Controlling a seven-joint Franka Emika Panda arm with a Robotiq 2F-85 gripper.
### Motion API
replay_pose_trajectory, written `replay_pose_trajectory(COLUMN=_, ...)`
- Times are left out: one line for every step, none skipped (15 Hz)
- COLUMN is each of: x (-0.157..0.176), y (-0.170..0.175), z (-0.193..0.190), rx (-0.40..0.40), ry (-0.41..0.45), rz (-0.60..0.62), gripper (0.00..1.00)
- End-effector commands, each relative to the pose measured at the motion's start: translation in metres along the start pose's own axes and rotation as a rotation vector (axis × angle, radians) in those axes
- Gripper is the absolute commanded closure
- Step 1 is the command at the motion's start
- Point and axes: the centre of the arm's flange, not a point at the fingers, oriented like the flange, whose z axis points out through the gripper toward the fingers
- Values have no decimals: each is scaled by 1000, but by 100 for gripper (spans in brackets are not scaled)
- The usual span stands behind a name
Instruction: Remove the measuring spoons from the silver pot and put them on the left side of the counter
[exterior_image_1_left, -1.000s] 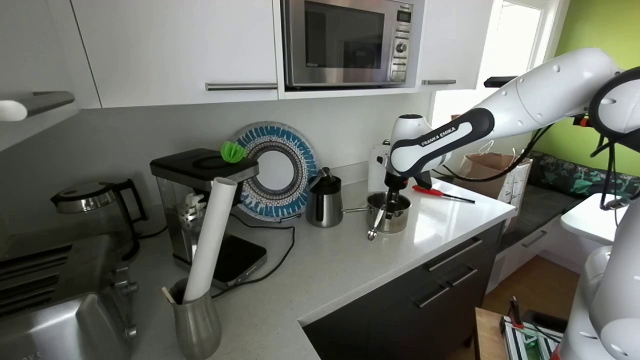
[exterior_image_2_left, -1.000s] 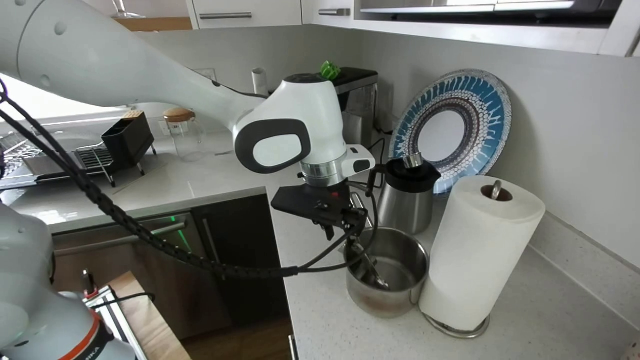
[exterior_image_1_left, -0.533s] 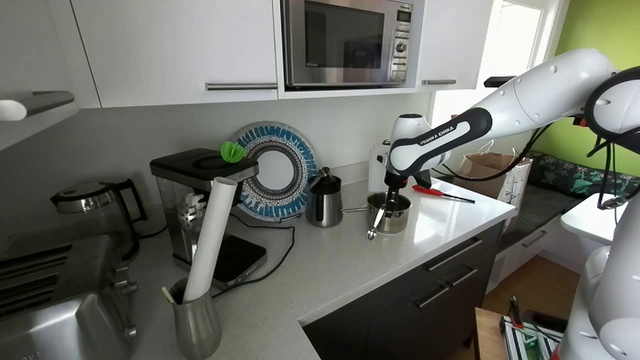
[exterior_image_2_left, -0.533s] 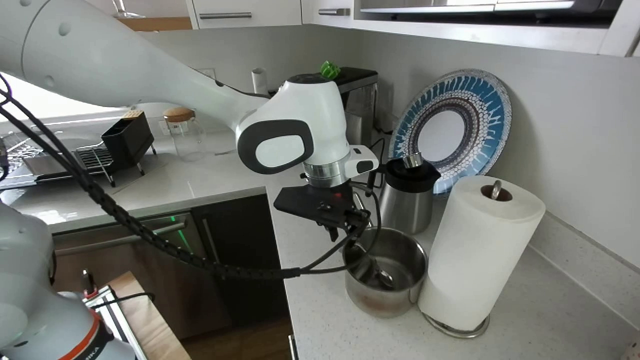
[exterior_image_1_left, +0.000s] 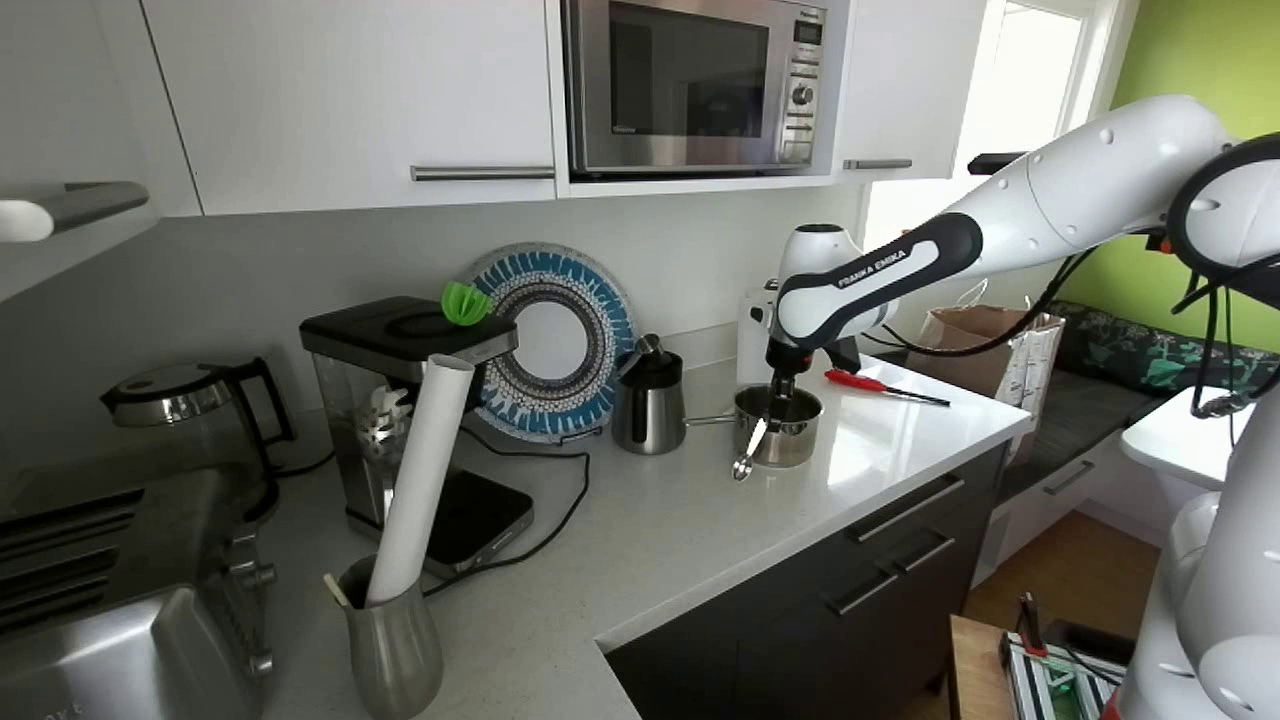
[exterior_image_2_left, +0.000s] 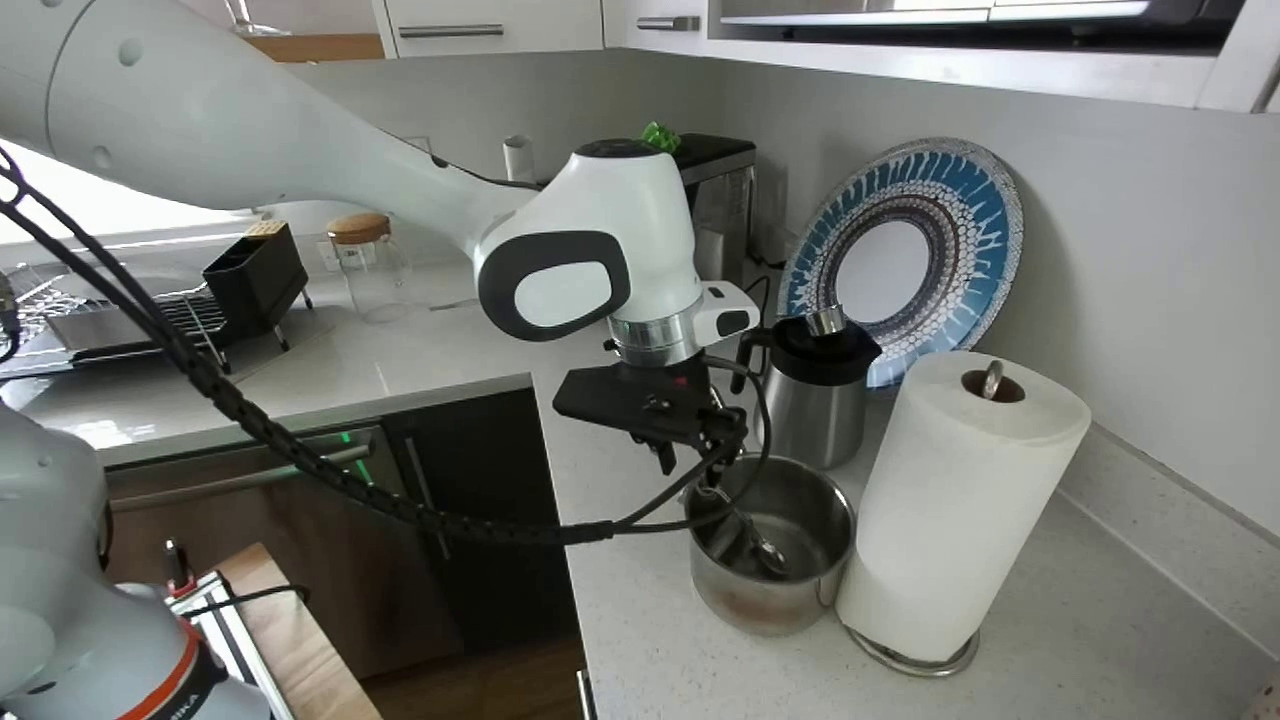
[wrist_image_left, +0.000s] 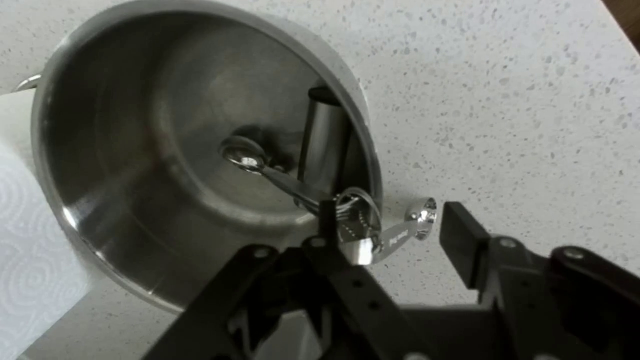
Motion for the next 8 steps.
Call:
replay_pose_trajectory(x=5, y=5, z=7, rx=19, ry=-2, rz=-23, gripper=71)
replay_pose_trajectory(x=5, y=5, z=8, rx=18, ry=-2, rz=-25, gripper=80)
replay_pose_trajectory(x=6, y=6, z=7, rx=16, ry=-2, rz=-26, gripper=91)
replay_pose_trajectory(x=6, y=7, z=7, rx=14, ry=-1, rz=-28, gripper=98)
replay_pose_trajectory(x=7, y=8, z=6, rx=12, ry=0, rz=-30, gripper=100)
replay_pose_trajectory(x=7, y=8, z=5, rx=11, ry=0, rz=-32, gripper=97)
replay_pose_trajectory(x=8, y=7, z=6, rx=11, ry=1, rz=-34, gripper=100)
replay_pose_trajectory(x=9, y=7, z=3, rx=5, ry=4, rz=-36, gripper=100)
